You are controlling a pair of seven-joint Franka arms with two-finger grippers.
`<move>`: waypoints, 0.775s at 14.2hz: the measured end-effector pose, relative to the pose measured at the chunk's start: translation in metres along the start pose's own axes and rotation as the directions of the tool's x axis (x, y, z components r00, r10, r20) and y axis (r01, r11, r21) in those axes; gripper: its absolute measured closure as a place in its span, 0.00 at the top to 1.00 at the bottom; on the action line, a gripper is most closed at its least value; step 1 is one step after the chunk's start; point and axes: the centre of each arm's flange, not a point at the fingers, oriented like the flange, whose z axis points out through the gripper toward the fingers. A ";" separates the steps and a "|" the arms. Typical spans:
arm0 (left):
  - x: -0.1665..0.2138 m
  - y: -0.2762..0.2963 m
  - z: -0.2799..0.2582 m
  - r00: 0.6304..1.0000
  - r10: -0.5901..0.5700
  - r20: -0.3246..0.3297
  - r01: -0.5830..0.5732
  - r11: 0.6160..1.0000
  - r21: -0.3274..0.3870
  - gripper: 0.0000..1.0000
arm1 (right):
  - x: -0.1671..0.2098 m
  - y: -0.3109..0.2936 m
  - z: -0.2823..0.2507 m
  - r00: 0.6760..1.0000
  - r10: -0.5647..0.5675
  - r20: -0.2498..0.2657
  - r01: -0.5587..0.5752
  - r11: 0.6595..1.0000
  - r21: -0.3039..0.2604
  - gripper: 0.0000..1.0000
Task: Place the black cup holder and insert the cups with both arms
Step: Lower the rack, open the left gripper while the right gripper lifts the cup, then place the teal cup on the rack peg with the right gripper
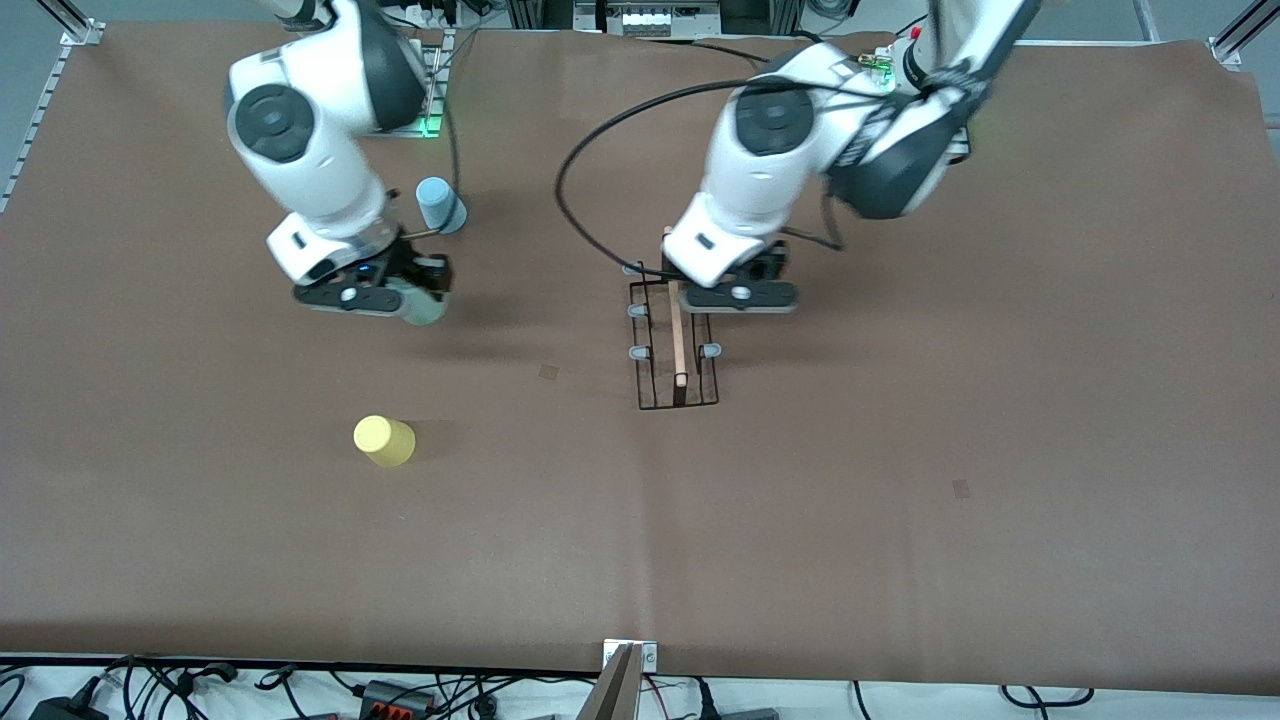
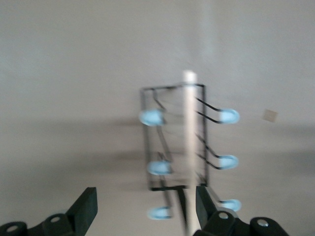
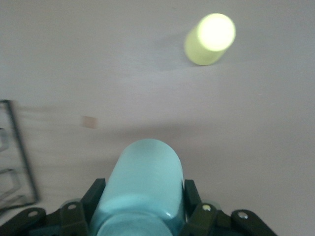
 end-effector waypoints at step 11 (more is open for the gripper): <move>0.054 -0.180 -0.096 0.982 0.161 0.098 -0.175 0.972 0.157 0.89 | -0.108 -0.239 0.055 0.952 0.297 0.074 -0.301 0.952 0.055 0.69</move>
